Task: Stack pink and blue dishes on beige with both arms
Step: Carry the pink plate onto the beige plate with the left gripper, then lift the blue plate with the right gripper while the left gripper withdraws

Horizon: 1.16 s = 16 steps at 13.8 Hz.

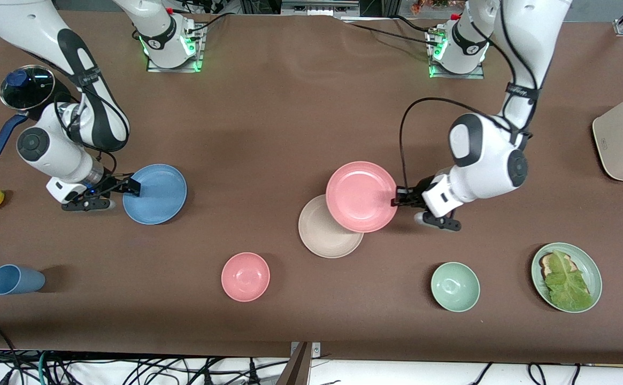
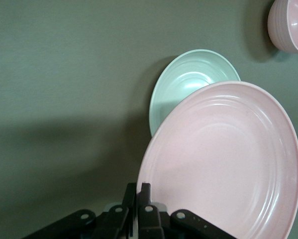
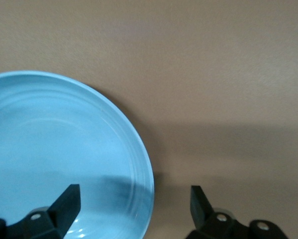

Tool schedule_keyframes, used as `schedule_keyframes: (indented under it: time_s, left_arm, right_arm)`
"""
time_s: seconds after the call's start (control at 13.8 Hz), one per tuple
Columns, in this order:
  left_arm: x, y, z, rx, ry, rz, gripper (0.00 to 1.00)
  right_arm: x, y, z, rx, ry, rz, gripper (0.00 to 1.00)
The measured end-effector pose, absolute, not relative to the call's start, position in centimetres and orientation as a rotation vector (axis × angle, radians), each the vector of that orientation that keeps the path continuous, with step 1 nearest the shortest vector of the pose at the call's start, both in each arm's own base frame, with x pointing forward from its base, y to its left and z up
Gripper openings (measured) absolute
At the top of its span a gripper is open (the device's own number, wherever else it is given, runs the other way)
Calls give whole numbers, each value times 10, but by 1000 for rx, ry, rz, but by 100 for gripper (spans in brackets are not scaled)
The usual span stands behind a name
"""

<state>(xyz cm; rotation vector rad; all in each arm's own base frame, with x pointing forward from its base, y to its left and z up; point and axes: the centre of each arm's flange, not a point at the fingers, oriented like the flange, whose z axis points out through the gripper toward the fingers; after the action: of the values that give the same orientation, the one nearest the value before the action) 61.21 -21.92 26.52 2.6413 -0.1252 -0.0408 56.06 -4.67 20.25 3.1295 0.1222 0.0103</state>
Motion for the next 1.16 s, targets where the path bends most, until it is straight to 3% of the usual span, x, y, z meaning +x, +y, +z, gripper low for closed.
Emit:
schedule_keyframes:
  time_s: [0.15, 0.22, 0.58, 0.73, 0.8, 1.16]
  left_arm:
    - [618, -237, 249, 2655, -134, -23, 5]
    - [620, -247, 241, 2662, -127, -13, 5]
    - [620, -297, 224, 2676, -72, -1, 5]
    - [623, -297, 215, 2681, -65, -3, 5]
    - [624, -296, 211, 2687, -58, 4, 5]
    - [624, -296, 197, 2699, -50, 12, 5]
  right_arm:
    - [559, -47, 194, 3130, 122, -4, 89]
    - [558, -47, 192, 3130, 122, -7, 81]
    - [557, -48, 190, 3130, 118, -13, 23]
    - [557, -49, 189, 3130, 116, -14, 20]
    - [558, -49, 192, 3132, 112, -6, 9]
    - [574, -47, 222, 3137, 123, -17, 8]
